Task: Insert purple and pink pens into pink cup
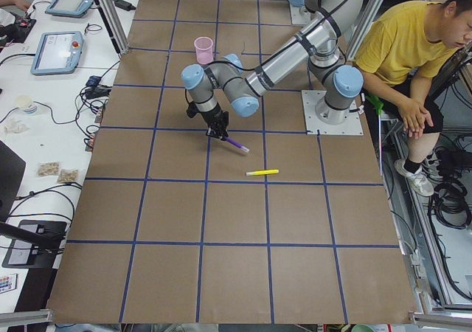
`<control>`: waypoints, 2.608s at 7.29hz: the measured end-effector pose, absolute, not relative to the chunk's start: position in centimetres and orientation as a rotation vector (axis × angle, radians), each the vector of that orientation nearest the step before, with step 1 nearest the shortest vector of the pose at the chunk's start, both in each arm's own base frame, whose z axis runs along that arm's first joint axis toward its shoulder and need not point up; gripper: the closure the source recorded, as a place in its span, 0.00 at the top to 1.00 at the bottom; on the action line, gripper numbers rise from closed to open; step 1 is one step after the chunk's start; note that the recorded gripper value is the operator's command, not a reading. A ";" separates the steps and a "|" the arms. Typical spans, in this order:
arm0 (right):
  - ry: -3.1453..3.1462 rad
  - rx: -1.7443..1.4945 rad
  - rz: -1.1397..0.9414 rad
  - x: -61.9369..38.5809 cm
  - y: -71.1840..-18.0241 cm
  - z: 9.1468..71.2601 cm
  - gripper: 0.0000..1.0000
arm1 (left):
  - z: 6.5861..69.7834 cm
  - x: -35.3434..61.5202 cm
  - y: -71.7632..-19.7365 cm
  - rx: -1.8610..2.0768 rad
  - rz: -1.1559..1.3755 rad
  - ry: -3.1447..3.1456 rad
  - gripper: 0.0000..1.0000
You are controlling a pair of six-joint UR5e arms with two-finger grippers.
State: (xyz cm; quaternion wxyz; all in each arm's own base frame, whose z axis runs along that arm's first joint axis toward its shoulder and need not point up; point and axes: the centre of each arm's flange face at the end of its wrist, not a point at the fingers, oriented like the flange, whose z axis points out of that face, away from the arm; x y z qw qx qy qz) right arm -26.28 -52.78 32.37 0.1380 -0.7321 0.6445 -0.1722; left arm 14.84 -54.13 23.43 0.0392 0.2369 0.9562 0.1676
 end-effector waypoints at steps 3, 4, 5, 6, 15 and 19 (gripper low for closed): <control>2.004 -2.044 -0.387 -10.1 -54.6 40.3 0.12 | 27.2 13.9 -53.7 0.719 0.389 3.034 0.00; 2.046 -2.007 -0.364 -5.2 -54.9 41.5 0.12 | 28.9 13.4 -53.7 0.719 0.355 3.064 0.00; 2.096 -1.976 -0.354 -0.7 -55.3 42.2 0.12 | 30.3 13.0 -53.6 0.725 0.333 3.081 0.00; 2.161 -1.949 -0.353 3.5 -55.8 42.7 0.11 | 31.3 12.6 -53.6 0.733 0.305 3.117 0.00; 2.500 -2.135 -0.068 35.7 -57.5 36.6 0.11 | 33.4 14.2 -52.0 0.593 0.030 3.419 0.00; 2.501 -2.264 0.090 39.7 -57.5 33.3 0.16 | 34.2 14.3 -52.2 0.574 -0.059 3.474 0.00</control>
